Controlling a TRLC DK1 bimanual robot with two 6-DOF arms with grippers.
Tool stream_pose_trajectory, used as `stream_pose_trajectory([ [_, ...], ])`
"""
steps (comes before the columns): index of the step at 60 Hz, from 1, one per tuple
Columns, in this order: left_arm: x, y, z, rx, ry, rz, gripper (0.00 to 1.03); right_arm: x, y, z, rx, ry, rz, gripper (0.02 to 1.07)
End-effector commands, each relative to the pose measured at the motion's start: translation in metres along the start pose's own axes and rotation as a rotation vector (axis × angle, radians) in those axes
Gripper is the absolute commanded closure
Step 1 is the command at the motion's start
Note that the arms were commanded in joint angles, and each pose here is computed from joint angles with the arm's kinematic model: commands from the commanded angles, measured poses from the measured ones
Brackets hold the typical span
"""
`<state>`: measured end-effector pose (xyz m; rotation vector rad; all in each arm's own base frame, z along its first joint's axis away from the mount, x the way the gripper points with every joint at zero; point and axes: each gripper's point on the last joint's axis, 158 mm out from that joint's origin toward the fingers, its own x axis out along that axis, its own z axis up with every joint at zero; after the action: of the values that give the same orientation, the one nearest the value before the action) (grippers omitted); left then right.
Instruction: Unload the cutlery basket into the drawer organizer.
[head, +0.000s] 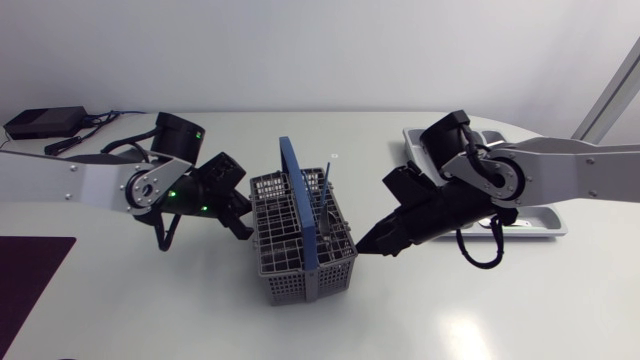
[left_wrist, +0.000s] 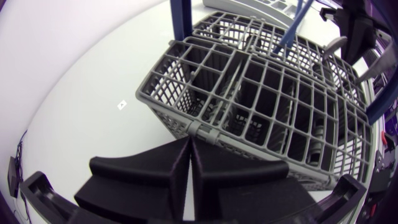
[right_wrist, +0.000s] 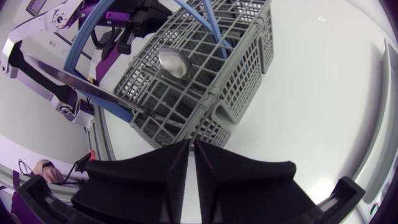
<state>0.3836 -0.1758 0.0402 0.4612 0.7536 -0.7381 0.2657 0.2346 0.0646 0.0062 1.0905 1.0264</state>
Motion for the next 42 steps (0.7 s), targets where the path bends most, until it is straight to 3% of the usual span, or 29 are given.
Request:
stream_pose_trajectory([
  [1,0.012,0.004,0.027,-0.006,-0.046,-0.01,0.95,0.011,0.001,-0.002,0.018,0.02,0.013,0.93],
  [25,0.057,0.049,0.084,-0.015,-0.099,0.023,0.95,0.027,0.014,0.021,0.005,0.008,0.024,0.93],
  [32,0.051,0.059,0.086,-0.029,-0.104,0.037,0.95,0.02,0.01,0.022,-0.014,-0.01,-0.021,0.93],
  [42,0.013,0.064,0.068,-0.052,-0.108,0.072,0.95,-0.003,0.011,0.019,-0.113,-0.065,-0.109,0.92],
])
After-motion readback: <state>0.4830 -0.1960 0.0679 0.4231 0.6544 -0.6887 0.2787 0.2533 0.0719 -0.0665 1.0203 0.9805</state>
